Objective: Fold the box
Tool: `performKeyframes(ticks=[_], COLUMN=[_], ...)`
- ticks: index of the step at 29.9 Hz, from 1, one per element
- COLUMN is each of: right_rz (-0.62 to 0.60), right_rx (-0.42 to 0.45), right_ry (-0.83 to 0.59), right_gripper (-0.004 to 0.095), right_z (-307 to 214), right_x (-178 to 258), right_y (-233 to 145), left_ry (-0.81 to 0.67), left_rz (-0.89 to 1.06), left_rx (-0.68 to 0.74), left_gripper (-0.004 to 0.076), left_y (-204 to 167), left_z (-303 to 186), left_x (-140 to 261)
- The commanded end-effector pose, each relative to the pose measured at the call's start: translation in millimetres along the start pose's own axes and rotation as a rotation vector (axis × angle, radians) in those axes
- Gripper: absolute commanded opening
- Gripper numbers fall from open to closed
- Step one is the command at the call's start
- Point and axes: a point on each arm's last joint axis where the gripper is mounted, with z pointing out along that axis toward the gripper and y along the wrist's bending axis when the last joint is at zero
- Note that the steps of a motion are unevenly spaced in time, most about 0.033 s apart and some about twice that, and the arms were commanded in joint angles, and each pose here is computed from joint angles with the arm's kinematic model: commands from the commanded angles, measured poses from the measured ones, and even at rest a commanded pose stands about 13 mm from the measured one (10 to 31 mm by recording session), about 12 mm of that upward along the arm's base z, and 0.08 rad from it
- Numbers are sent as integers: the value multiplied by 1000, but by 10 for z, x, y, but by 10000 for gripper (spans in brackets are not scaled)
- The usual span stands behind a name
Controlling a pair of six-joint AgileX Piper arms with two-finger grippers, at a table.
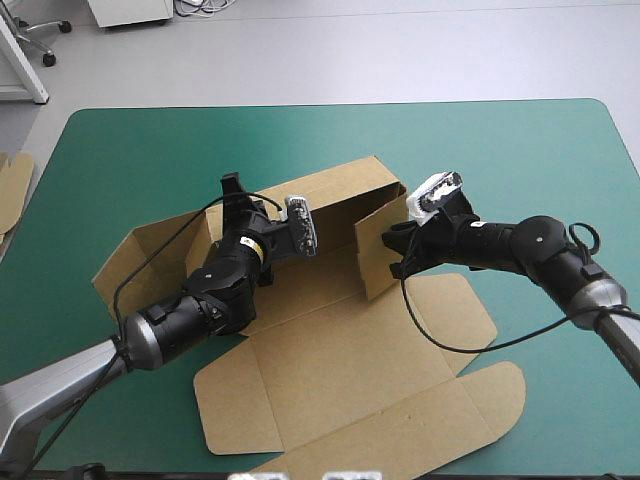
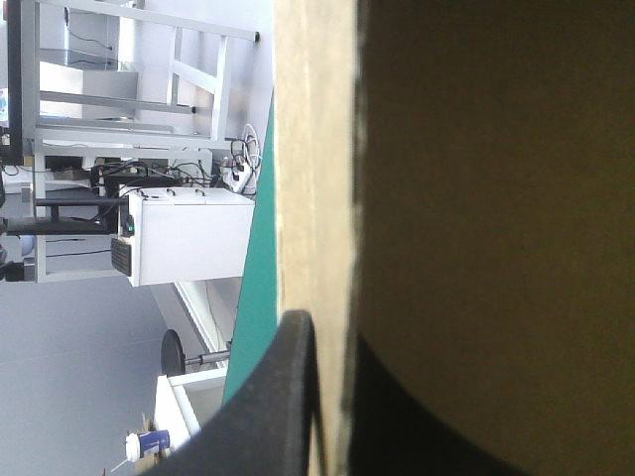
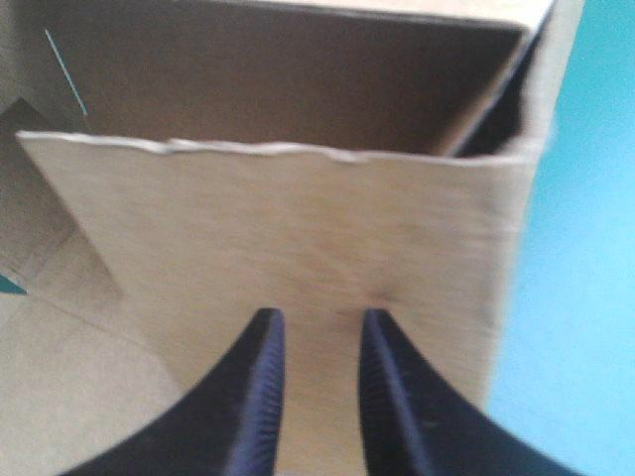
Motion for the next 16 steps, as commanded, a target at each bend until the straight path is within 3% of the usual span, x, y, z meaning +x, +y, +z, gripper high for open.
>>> performKeyframes(ticks=[1, 10, 16], right_rz=[-43, -60, 112], right_rx=[91, 208, 280], right_ry=[-51, -136, -277], right_gripper=[-31, -18, -18], right_z=[-287, -765, -1060], right_x=[-182, -323, -683], right_y=[42, 194, 36], left_ry=[-84, -83, -81], left_rz=[-106, -127, -128], left_rx=[67, 72, 72], left_gripper=[-14, -14, -14], left_y=[-41, -45, -46], left_z=[-68, -69, -69], left_x=[-91, -91, -89])
